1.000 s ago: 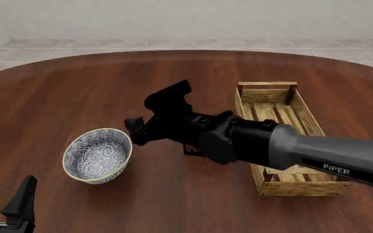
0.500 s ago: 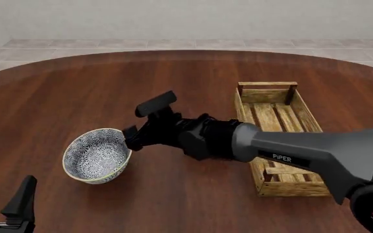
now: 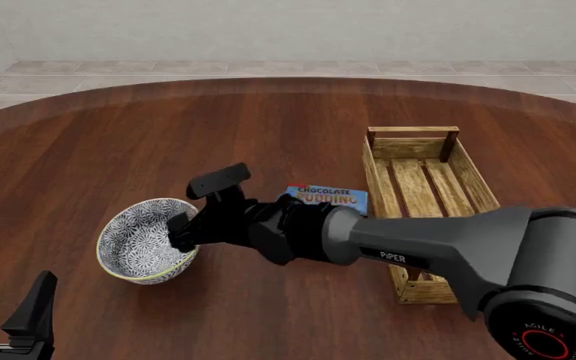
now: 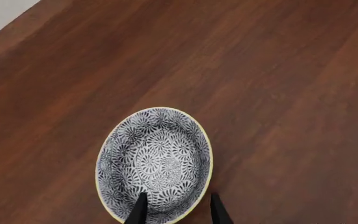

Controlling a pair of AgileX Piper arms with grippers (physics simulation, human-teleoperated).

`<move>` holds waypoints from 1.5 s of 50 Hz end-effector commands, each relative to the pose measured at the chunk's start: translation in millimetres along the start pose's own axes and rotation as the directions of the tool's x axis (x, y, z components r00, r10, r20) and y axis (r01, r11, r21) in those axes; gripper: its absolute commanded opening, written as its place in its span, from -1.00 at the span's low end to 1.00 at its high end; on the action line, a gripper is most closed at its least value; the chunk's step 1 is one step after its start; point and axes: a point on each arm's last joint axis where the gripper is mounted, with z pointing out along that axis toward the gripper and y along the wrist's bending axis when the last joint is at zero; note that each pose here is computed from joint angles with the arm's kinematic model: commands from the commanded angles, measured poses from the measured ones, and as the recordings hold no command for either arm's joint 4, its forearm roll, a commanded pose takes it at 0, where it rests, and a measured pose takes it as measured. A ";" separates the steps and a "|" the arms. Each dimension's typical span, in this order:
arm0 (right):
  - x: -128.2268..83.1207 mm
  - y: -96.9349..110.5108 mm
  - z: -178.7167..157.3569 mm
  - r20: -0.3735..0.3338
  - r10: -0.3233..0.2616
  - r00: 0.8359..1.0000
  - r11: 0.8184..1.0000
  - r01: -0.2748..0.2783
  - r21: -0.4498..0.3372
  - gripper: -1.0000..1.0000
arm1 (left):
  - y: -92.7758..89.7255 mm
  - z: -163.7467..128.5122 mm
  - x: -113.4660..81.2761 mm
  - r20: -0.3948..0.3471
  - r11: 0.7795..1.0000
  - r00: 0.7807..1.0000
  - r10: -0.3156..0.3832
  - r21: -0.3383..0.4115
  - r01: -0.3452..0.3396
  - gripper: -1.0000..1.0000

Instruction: Pick up the bowl on the left and put it in the tray.

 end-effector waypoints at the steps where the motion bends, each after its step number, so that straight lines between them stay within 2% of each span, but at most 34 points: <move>1: 8.6 10.1 10.6 -0.015 0.084 0.996 0.996 -0.084 -0.018 1.00 | 0.0 0.0 0.0 0.000 1.000 1.000 0.000 0.000 0.000 1.00; 4: 8.7 10.3 11.4 -0.017 0.077 0.997 0.997 -0.077 -0.017 1.00 | 0.0 0.0 0.0 0.000 1.000 1.000 0.000 0.000 0.000 1.00; 5: 6.8 0.7 13.3 -0.017 0.094 0.995 0.996 -0.094 0.001 1.00 | 0.0 0.0 0.0 0.000 1.000 1.000 0.000 0.000 0.000 1.00; 6: 5.6 1.0 8.8 0.009 0.111 0.994 0.994 -0.111 -0.008 1.00 | 0.0 0.0 0.0 0.000 1.000 1.000 0.000 0.000 0.000 1.00; 7: 6.3 1.9 10.7 -0.002 0.092 0.996 0.996 -0.092 -0.006 1.00 | 0.0 0.0 0.0 0.000 1.000 1.000 0.000 0.000 0.000 1.00; 13: 5.6 -7.3 14.1 -0.002 0.093 0.996 0.996 -0.093 0.012 1.00 | 0.0 0.0 0.0 0.000 1.000 1.000 0.000 0.000 0.000 1.00; 14: 1.5 -20.6 16.0 -0.006 0.090 0.996 0.995 -0.090 0.039 1.00 | 0.0 0.0 0.0 0.000 1.000 1.000 0.000 0.000 0.000 1.00; 15: 1.4 -20.6 16.1 -0.006 0.090 0.996 0.995 -0.090 0.039 1.00 | 0.0 0.0 0.0 0.000 1.000 1.000 0.000 0.000 0.000 1.00; 16: -0.4 -29.4 16.3 -0.001 0.111 0.994 0.992 -0.111 0.055 1.00 | 0.0 0.0 0.0 0.000 1.000 1.000 0.000 0.000 0.000 1.00; 17: 1.9 -19.1 17.0 -0.009 0.097 0.995 0.995 -0.096 0.037 1.00 | 0.0 0.0 0.0 0.000 1.000 1.000 0.000 0.000 0.000 1.00; 18: 1.3 -19.3 16.3 -0.005 0.098 0.995 0.995 -0.098 0.037 1.00 | 0.0 0.0 0.0 0.000 1.000 1.000 0.000 0.000 0.000 1.00; 19: -1.2 -25.8 16.9 -0.005 0.101 0.995 0.994 -0.100 0.050 1.00 | 0.0 0.0 0.0 0.000 1.000 1.000 0.000 0.000 0.000 1.00; 20: -6.0 -41.3 19.2 -0.011 0.086 0.996 0.993 -0.085 0.081 1.00 | 0.0 0.0 0.0 0.000 1.000 1.000 0.000 0.000 0.000 1.00; 22: -2.7 -28.4 21.3 -0.016 0.103 0.995 0.993 -0.102 0.058 1.00 | 0.0 0.0 0.0 0.000 1.000 1.000 0.000 0.000 0.000 1.00; 24: -3.6 -31.2 23.7 -0.026 0.093 0.995 0.994 -0.091 0.066 1.00 | 0.0 0.0 0.0 0.000 1.000 1.000 0.000 0.000 0.000 1.00; 25: -5.1 -44.4 30.2 -0.052 0.081 0.995 0.993 -0.075 0.096 1.00 | 0.0 0.0 0.0 0.000 1.000 1.000 0.000 0.000 0.000 1.00; 26: -2.5 -32.3 30.0 -0.041 0.095 0.995 0.993 -0.092 0.072 1.00 | 0.0 0.0 0.0 0.000 1.000 1.000 0.000 0.000 0.000 1.00; 35: 3.9 -27.2 45.7 -0.069 0.103 0.992 0.993 -0.098 0.069 1.00 | 0.0 0.0 0.0 0.000 1.000 1.000 0.000 0.000 0.000 1.00; 40: 10.5 -24.6 55.5 -0.084 0.127 0.988 0.990 -0.121 0.069 1.00 | 0.0 0.0 0.0 0.000 1.000 1.000 0.000 0.000 0.000 1.00; 46: 22.7 -13.4 67.6 -0.125 0.150 0.981 0.988 -0.143 0.065 1.00 | 0.0 0.0 0.0 0.000 1.000 1.000 0.000 0.000 0.000 1.00; 47: 26.9 -6.5 69.0 -0.127 0.167 0.978 0.985 -0.161 0.055 1.00 | 0.0 0.0 0.0 0.000 1.000 1.000 0.000 0.000 0.000 1.00; 55: 25.5 -19.3 77.3 -0.104 0.158 0.982 0.986 -0.152 0.065 1.00 | 0.0 0.0 0.0 0.000 1.000 1.000 0.000 0.000 0.000 1.00; 65: 31.0 -15.0 74.2 -0.097 0.183 0.978 0.982 -0.179 0.056 1.00 | 0.0 0.0 0.0 0.000 1.000 1.000 0.000 0.000 0.000 1.00; 67: 34.7 -5.6 69.4 -0.098 0.192 0.976 0.981 -0.189 0.041 1.00 | 0.0 0.0 0.0 0.000 1.000 1.000 0.000 0.000 0.000 1.00; 71: 35.4 -1.8 63.7 -0.093 0.189 0.978 0.982 -0.187 0.031 1.00 | 0.0 0.0 0.0 0.000 1.000 1.000 0.000 0.000 0.000 1.00; 75: 49.7 24.4 60.1 -0.118 0.176 0.977 0.984 -0.178 -0.010 1.00 | 0.0 0.0 0.0 0.000 1.000 1.000 0.000 0.000 0.000 1.00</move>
